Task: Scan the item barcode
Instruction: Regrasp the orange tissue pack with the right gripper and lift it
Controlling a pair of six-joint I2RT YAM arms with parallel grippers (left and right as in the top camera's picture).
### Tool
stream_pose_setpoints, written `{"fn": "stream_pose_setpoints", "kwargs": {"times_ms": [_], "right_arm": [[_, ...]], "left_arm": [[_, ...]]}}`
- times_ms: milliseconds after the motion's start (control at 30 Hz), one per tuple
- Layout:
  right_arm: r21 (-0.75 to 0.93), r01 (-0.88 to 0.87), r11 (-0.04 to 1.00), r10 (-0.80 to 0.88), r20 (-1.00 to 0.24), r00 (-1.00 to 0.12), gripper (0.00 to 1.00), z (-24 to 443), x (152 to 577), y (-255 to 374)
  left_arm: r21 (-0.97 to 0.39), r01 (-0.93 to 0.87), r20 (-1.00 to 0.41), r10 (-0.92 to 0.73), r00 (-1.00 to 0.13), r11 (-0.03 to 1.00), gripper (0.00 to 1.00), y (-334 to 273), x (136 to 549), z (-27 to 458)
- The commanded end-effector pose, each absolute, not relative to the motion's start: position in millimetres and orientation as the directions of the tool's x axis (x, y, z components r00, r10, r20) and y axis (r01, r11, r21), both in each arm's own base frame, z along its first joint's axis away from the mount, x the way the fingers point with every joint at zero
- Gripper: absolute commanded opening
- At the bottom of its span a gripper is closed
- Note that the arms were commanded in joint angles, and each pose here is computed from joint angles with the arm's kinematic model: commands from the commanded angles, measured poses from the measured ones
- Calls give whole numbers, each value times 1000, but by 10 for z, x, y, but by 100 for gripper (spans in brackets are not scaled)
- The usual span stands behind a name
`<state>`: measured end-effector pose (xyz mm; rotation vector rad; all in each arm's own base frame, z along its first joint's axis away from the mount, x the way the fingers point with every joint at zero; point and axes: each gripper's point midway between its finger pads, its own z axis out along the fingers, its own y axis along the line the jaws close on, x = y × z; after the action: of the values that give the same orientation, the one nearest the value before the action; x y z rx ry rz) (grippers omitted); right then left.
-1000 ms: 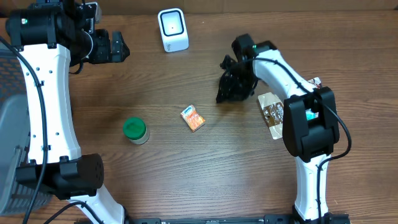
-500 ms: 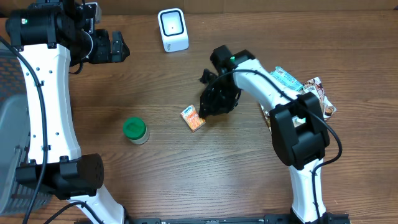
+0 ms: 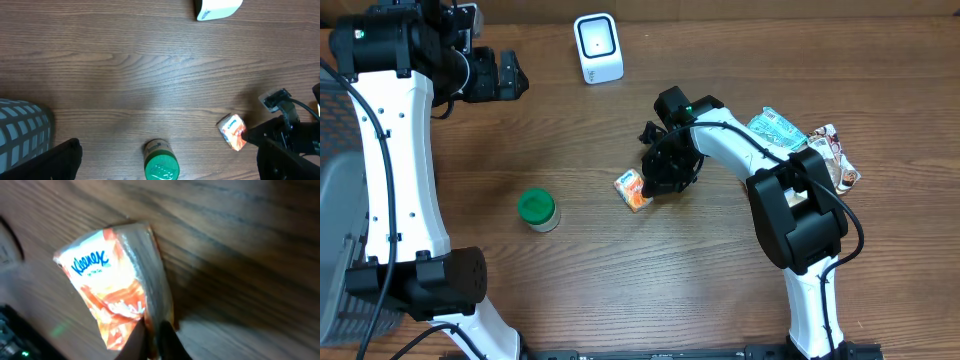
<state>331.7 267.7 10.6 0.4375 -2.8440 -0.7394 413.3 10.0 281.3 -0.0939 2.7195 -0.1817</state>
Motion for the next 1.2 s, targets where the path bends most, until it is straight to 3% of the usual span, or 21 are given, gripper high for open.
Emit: {"fn": "stream_pose_setpoints", "kwargs": {"times_ms": [0,167,433,633,900,1167], "right_arm": [[552,-217,805,-321,97,-942,4,180,3269,2759],[684,-200,702,-314,45,-948,4,644,3317,2799],[932,-207,299,-204,-149,-968,4,1940,3558,2428],[978,-207,-31,-73,-209,-975,4,2648,3726,2003],[991,-132,-20,-6,-132,-991,4,2677,3861,1734],[988,-154,-19,0,-154,-988,4,2751,3842,1711]], "left_arm": [[-126,-10,-433,-65,-899,992,99,98,4109,2937],[-126,-10,-433,-65,-899,992,99,98,4109,2937],[-126,-10,-433,-65,-899,992,100,98,4109,2937],[-126,-10,-433,-64,-899,992,99,97,4109,2937],[-126,-10,-433,-64,-899,992,100,97,4109,2937],[-126,-10,-433,-64,-899,992,100,97,4109,2937]]}}
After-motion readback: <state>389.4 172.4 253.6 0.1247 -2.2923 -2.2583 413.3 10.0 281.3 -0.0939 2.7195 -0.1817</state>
